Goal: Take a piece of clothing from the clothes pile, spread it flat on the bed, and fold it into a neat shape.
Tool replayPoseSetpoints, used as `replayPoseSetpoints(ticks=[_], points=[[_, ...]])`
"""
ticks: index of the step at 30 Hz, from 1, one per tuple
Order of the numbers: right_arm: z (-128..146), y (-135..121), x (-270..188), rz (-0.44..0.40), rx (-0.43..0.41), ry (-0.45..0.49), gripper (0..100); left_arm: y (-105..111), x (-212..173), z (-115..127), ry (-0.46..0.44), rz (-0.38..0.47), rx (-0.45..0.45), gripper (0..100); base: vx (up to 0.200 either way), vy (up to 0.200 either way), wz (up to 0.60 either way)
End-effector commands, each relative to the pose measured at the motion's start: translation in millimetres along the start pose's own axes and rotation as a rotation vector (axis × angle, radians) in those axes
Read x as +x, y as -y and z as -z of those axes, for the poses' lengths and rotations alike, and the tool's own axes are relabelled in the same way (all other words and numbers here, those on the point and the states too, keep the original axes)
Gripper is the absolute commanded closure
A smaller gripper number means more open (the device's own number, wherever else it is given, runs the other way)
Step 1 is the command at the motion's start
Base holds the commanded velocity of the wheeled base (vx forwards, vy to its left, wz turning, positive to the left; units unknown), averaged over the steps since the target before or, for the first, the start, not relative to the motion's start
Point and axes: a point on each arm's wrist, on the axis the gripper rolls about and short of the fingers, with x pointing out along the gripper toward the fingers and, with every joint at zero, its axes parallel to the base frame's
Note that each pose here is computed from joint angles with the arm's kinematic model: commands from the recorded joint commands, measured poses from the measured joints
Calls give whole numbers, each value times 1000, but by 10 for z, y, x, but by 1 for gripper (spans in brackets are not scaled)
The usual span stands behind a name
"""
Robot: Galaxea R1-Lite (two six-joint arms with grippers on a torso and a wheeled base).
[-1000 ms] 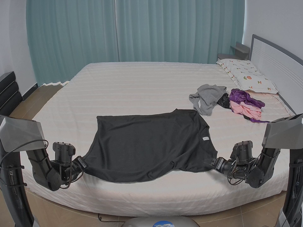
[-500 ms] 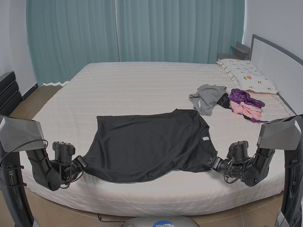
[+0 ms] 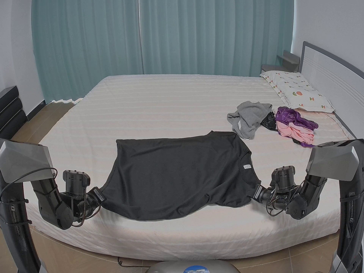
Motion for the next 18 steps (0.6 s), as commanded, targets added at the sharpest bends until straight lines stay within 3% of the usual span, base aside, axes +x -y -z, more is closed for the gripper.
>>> replayPoseSetpoints(ticks=[1, 10, 18], points=[[-73, -63, 7, -25, -1, 26, 100, 4, -5, -5, 2, 2, -1, 100, 0, 0, 0], [-398, -186, 3, -59, 13, 94, 100, 7, -8, -41, 15, 6, -9, 100, 0, 0, 0], [-689, -427, 62, -112, 7, 159, 100, 52, -31, -194, 68, 32, -74, 100, 0, 0, 0]])
